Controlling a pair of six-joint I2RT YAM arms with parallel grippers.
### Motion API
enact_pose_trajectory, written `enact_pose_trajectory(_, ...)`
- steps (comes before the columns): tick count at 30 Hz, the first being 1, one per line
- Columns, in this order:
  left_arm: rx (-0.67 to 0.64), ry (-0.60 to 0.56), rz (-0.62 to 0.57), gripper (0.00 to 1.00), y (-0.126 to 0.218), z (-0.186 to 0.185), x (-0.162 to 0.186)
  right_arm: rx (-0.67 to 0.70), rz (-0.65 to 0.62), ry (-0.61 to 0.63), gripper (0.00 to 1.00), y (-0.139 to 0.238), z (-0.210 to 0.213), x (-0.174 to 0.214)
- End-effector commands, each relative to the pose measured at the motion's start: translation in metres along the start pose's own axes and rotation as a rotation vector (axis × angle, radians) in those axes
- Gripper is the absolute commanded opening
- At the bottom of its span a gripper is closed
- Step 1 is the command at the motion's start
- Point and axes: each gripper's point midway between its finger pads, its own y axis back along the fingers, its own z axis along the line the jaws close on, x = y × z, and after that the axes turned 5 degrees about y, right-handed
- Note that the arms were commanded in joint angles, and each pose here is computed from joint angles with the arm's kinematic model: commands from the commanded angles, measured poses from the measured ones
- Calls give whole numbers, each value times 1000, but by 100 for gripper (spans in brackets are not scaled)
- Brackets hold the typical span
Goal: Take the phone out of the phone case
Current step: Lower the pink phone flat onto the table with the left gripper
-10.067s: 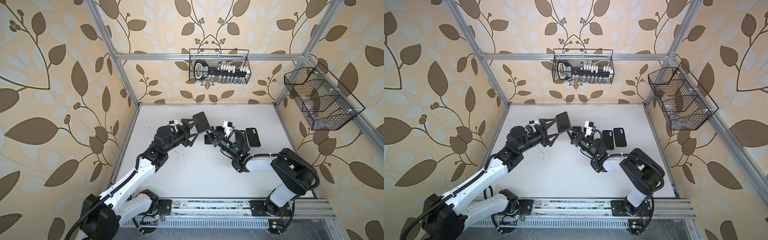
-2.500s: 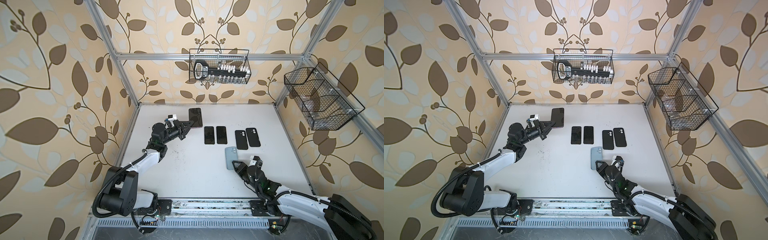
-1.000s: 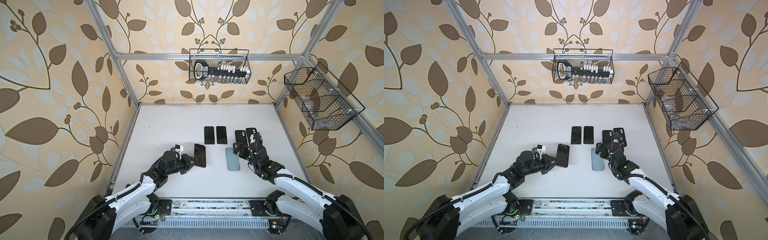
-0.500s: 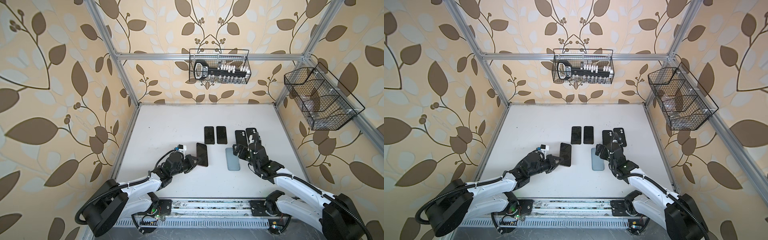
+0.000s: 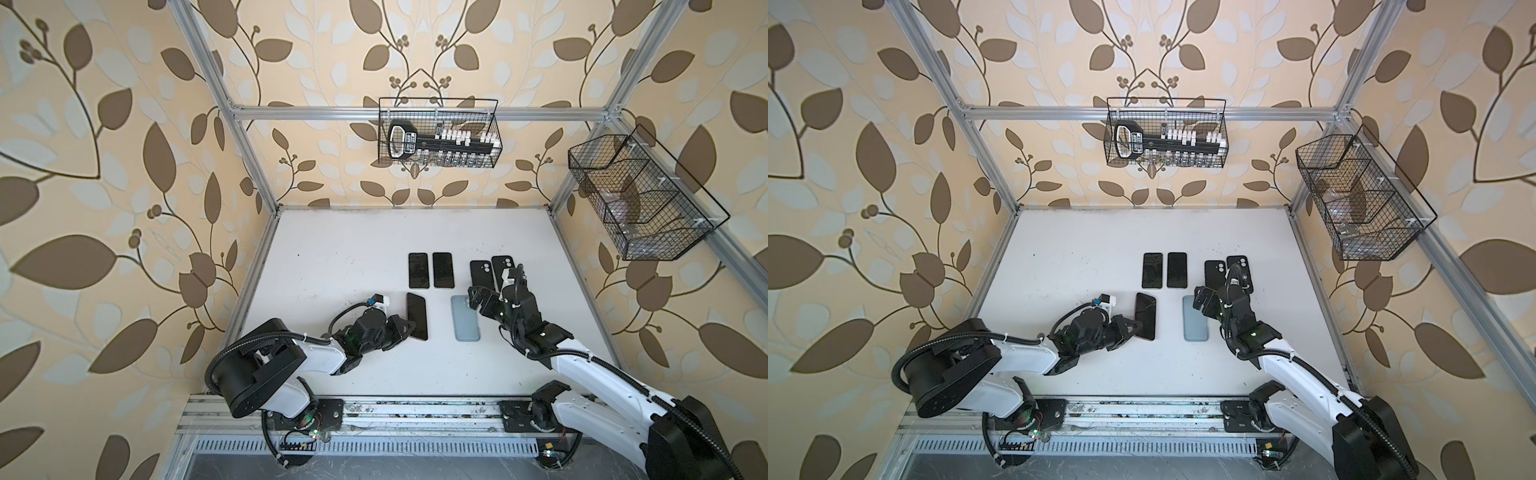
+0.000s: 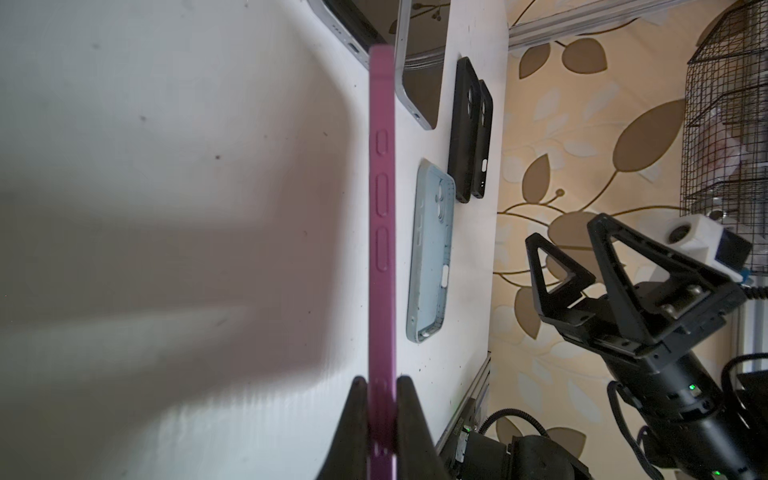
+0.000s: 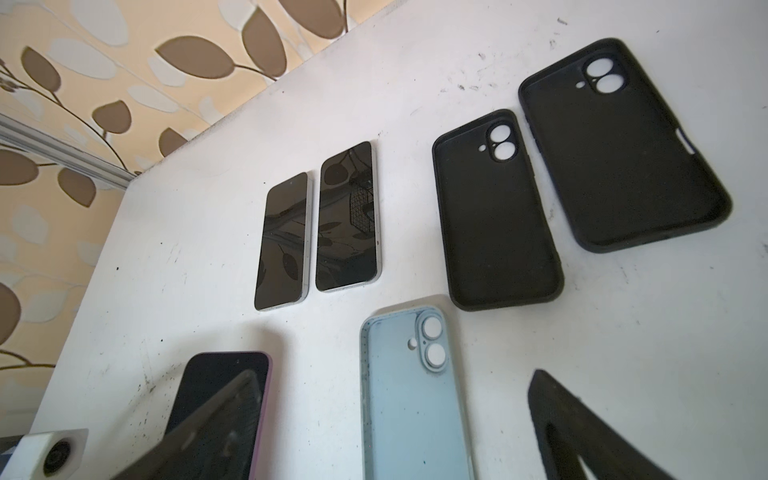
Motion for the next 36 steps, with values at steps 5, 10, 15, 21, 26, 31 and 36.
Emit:
enact_pose_trajectory(5,168,-38,-49,0,-14,-47,-9,18,10,2,100,6,-14,10)
enact_pose_trajectory(10,197,-6,-35,0,-23,-40,-6,23,7,-5,100,8,-18,9)
enact_pose_trajectory(15,254,52,-21,0,-32,-37,-4,29,12,-7,100,8,-21,11)
enact_pose_trajectory(21,242,66,-37,0,-31,-29,-4,29,11,-9,100,7,-22,10)
enact_pose_trajectory(26,209,66,-34,6,-32,-25,-4,32,14,-11,100,6,-22,11)
enact_pose_trajectory(31,172,86,-33,22,-31,-14,-2,31,14,-12,100,6,-22,11)
enact_pose_trajectory(36,152,95,-49,35,-28,-7,-4,30,15,-13,100,6,-22,11)
